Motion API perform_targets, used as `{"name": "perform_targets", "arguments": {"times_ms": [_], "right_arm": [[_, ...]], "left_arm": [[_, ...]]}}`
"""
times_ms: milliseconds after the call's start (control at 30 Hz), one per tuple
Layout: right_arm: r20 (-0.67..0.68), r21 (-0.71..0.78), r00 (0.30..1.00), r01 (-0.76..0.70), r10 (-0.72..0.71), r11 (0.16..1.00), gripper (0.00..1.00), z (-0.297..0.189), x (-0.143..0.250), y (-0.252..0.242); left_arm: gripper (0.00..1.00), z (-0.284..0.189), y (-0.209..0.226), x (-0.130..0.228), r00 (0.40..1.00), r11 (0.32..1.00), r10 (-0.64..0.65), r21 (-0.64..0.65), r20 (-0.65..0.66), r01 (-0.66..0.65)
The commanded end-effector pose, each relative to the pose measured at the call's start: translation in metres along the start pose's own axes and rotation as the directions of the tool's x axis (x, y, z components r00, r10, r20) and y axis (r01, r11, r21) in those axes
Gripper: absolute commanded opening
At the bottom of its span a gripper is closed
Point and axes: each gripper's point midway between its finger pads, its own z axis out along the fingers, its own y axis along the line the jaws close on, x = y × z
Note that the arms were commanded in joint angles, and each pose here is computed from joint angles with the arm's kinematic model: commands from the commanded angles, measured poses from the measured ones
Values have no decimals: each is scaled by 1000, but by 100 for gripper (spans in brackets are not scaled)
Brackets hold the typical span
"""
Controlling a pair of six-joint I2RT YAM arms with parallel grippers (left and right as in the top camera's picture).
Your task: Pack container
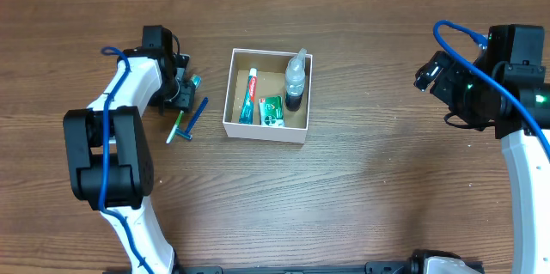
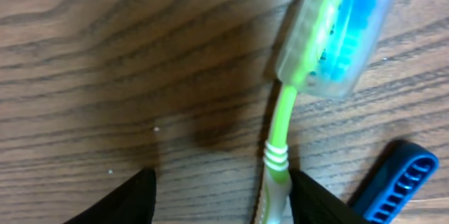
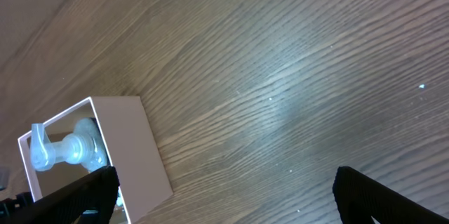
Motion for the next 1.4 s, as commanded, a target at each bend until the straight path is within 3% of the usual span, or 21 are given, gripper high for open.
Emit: {"name": "perform_targets", "arguments": {"times_ms": [0, 100, 233, 533, 667, 700, 800, 933, 1233, 1367], "right_arm": [[12, -8, 1000, -4, 4, 1000, 100, -3, -3, 2], [12, -8, 1000, -4, 4, 1000, 100, -3, -3, 2], [12, -8, 1000, -4, 4, 1000, 100, -3, -3, 2], [12, -8, 1000, -4, 4, 1000, 100, -3, -3, 2], [12, -8, 1000, -4, 4, 1000, 100, -3, -3, 2], [12, -8, 1000, -4, 4, 1000, 100, -3, -3, 2], [12, -8, 1000, -4, 4, 1000, 100, -3, -3, 2], [12, -8, 1000, -4, 4, 1000, 100, -3, -3, 2], [12, -8, 1000, -4, 4, 1000, 100, -3, -3, 2], [12, -8, 1000, -4, 4, 1000, 100, -3, -3, 2]], "left_arm": [[49, 29, -13, 21, 994, 1000, 25, 6, -104, -25], [31, 26, -14, 21, 994, 1000, 20, 5, -103, -19], [18, 3, -10, 7, 996, 1000, 17, 4, -92, -17], [5, -92, -17, -43, 1000, 1000, 25, 11, 7, -25], [4, -139, -37, -59, 997, 998, 32, 57, 70, -36], [5, -149, -42, -61, 996, 997, 41, 60, 85, -46], [24, -161, -44, -65, 993, 998, 59, 27, 102, -62], [43, -141, -38, -56, 998, 999, 33, 28, 53, -34], [54, -37, -21, 20, 985, 999, -5, 48, -174, 13], [55, -15, -15, 28, 987, 999, -11, 47, -162, 18]]}}
